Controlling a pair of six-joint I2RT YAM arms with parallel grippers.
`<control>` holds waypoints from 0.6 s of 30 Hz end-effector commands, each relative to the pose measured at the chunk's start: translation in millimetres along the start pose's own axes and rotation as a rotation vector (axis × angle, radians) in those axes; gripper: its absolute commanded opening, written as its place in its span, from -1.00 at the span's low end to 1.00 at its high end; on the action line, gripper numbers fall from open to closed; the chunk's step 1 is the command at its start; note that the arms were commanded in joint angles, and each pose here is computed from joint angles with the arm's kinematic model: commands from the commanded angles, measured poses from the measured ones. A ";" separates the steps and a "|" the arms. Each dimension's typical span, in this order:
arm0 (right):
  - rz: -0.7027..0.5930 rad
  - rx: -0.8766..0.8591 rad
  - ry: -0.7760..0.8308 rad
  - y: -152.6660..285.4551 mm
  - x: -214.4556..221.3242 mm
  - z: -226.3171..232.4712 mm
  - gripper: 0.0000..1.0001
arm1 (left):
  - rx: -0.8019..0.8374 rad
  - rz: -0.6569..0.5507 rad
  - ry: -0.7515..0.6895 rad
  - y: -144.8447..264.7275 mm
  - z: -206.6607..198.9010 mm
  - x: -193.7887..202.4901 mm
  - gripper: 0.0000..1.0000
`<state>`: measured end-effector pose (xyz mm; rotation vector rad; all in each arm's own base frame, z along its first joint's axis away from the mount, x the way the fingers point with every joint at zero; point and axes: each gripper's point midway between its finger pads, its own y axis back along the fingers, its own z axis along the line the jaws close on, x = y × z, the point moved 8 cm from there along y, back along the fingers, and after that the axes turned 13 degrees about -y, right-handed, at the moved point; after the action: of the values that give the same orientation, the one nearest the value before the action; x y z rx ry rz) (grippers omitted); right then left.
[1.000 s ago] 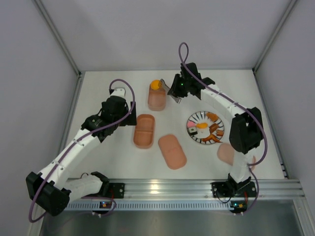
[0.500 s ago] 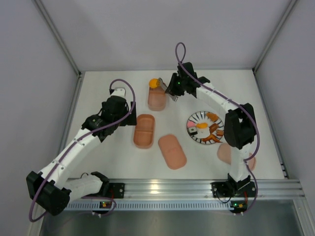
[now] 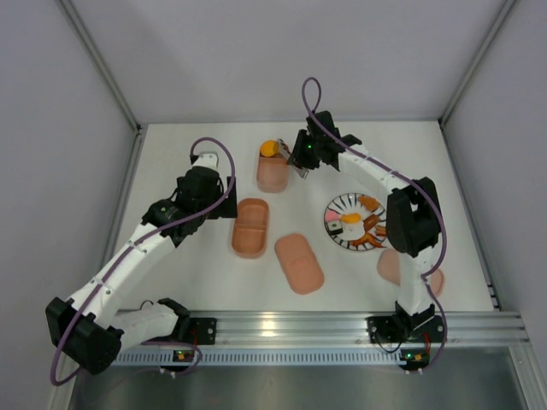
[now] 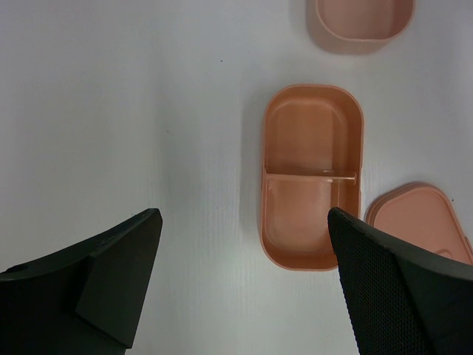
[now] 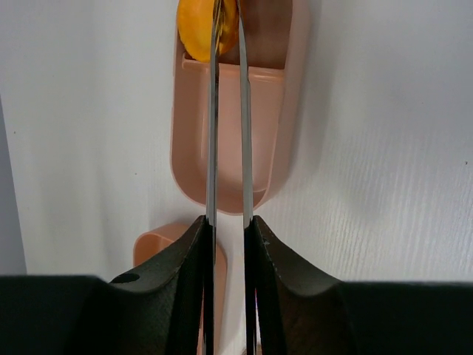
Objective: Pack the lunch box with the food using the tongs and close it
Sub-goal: Pick up the box lid from the corner of the board.
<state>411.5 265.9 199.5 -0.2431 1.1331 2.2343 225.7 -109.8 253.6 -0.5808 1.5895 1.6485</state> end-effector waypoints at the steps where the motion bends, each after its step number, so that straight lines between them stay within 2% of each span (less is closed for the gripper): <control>1: -0.089 -0.090 0.031 11.9 -16.2 30.6 -0.42 | -0.019 -0.019 0.006 -4.0 1.7 -2.7 0.98; 7: -0.088 -0.081 0.037 12.1 -16.6 30.1 -0.23 | -0.016 -0.019 0.005 -4.1 1.1 -2.4 0.98; 18: -0.105 -0.059 0.050 20.8 -19.6 30.3 -0.19 | -0.016 -0.016 0.007 -5.0 1.1 -2.1 0.98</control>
<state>415.1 264.0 204.2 -0.2661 1.1403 2.2013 226.5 -110.3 252.1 -0.5748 1.5909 1.6535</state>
